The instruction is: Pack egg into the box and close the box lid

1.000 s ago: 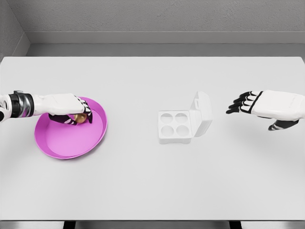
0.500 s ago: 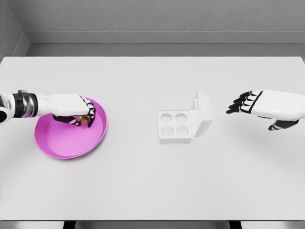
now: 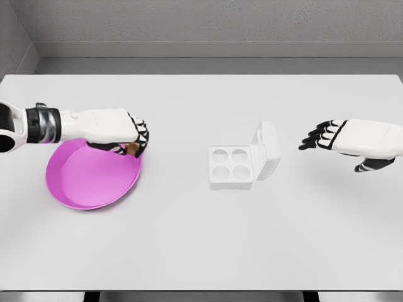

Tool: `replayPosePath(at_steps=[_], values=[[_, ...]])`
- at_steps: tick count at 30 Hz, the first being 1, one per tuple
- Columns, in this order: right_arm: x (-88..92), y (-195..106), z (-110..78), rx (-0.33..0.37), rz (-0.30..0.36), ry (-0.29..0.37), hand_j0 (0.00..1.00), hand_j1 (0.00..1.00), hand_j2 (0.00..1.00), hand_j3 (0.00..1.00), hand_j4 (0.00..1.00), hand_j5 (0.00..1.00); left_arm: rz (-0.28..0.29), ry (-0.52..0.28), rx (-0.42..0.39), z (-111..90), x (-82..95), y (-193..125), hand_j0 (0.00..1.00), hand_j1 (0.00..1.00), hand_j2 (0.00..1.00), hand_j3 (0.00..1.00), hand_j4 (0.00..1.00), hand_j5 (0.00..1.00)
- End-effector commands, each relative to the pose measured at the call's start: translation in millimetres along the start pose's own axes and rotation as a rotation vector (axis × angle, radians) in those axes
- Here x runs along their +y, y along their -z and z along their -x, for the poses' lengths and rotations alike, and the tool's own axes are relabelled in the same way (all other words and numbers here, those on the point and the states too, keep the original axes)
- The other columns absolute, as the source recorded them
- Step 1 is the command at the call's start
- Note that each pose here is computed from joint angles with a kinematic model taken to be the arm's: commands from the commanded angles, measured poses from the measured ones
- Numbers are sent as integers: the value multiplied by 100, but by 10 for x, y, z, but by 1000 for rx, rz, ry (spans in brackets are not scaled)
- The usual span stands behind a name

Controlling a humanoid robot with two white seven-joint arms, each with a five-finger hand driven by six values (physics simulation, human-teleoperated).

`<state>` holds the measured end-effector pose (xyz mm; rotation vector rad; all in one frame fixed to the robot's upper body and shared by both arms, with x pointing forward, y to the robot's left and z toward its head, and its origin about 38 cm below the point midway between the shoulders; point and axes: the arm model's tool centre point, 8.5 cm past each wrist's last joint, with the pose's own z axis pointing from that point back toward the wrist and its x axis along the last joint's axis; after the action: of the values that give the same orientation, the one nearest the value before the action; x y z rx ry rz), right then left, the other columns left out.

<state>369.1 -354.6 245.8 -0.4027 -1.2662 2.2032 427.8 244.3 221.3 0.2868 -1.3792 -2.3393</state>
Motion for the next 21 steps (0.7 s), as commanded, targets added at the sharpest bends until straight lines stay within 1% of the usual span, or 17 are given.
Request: replayPosePath(at_steps=[1, 3, 4, 8, 11, 14, 15, 16, 17, 18, 19, 21], values=[[1, -7, 9, 3, 1, 6, 100, 100, 100, 100, 100, 100, -13, -6, -29, -65, 23, 94, 35, 35, 35, 35, 35, 35], [0, -10, 18, 6, 2, 6, 100, 100, 100, 100, 100, 100, -7, -7, -52, -123, 2, 183, 35, 35, 35, 35, 35, 35], [6, -9, 17, 5, 1, 8, 100, 100, 100, 100, 100, 100, -19, 1, -62, -142, 60, 228, 35, 35, 35, 35, 35, 35], [6, -9, 17, 5, 1, 8, 100, 100, 100, 100, 100, 100, -40, 19, -104, -239, 181, 397, 35, 35, 35, 35, 35, 35], [6, -9, 17, 5, 1, 8, 100, 100, 100, 100, 100, 100, -38, 41, -155, -366, 263, 592, 35, 35, 35, 35, 35, 35], [12, -8, 15, 5, 0, 9, 100, 100, 100, 100, 100, 100, -61, 64, -186, -447, 411, 711, 35, 35, 35, 35, 35, 35], [12, -8, 15, 5, 0, 9, 100, 100, 100, 100, 100, 100, -59, 76, -203, -492, 455, 773, 35, 35, 35, 35, 35, 35], [12, -8, 15, 5, 0, 9, 100, 100, 100, 100, 100, 100, -56, 89, -230, -566, 508, 875, 35, 35, 35, 35, 35, 35], [12, -8, 15, 5, 0, 9, 100, 100, 100, 100, 100, 100, -67, 95, -252, -637, 554, 955, 35, 35, 35, 35, 35, 35], [12, -8, 15, 5, 0, 9, 100, 100, 100, 100, 100, 100, -76, 100, -261, -665, 597, 989, 35, 35, 35, 35, 35, 35], [6, -9, 17, 5, 1, 8, 100, 100, 100, 100, 100, 100, -89, 110, -273, -701, 675, 1027, 35, 35, 35, 35, 35, 35], [6, -9, 17, 5, 1, 8, 100, 100, 100, 100, 100, 100, -99, 104, -280, -707, 731, 1102, 35, 35, 35, 35, 35, 35]])
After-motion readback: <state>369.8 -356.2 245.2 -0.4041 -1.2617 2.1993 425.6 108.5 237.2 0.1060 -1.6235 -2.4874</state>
